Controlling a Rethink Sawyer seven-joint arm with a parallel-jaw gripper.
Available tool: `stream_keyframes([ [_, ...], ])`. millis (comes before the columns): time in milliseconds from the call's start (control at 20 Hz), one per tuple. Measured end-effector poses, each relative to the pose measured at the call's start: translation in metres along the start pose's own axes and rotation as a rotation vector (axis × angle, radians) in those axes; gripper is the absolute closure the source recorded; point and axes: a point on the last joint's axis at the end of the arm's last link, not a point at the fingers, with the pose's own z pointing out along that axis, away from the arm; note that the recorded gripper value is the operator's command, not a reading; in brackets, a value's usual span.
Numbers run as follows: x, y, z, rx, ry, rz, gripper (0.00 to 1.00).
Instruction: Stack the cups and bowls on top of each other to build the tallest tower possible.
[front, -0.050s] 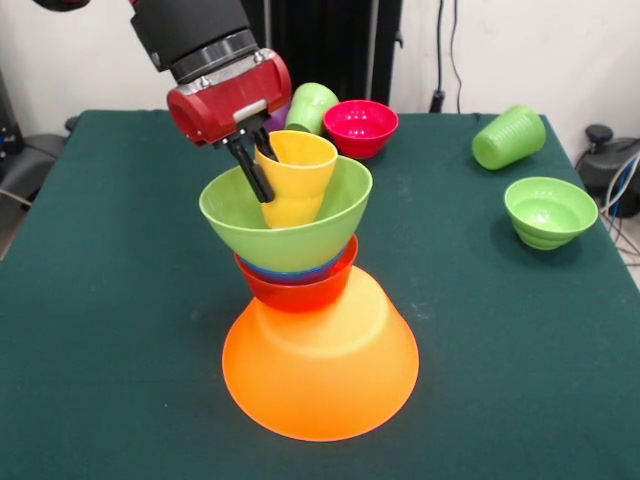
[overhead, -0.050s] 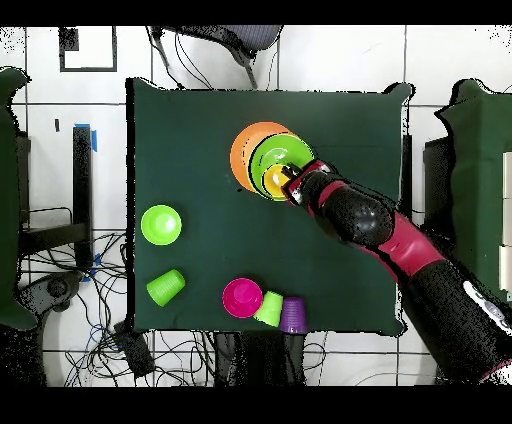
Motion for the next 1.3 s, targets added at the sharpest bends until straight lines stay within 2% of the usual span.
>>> stream_keyframes([
  [300, -0.003, 0.008, 0.008, -0.014, 0.006, -0.007, 1.00],
  [700, -0.023, 0.031, 0.025, -0.038, 0.023, -0.055, 1.00],
  [1000, -0.037, 0.044, 0.036, -0.043, 0.040, -0.094, 1.00],
  [1300, -0.038, 0.048, 0.042, -0.039, 0.058, -0.122, 1.00],
])
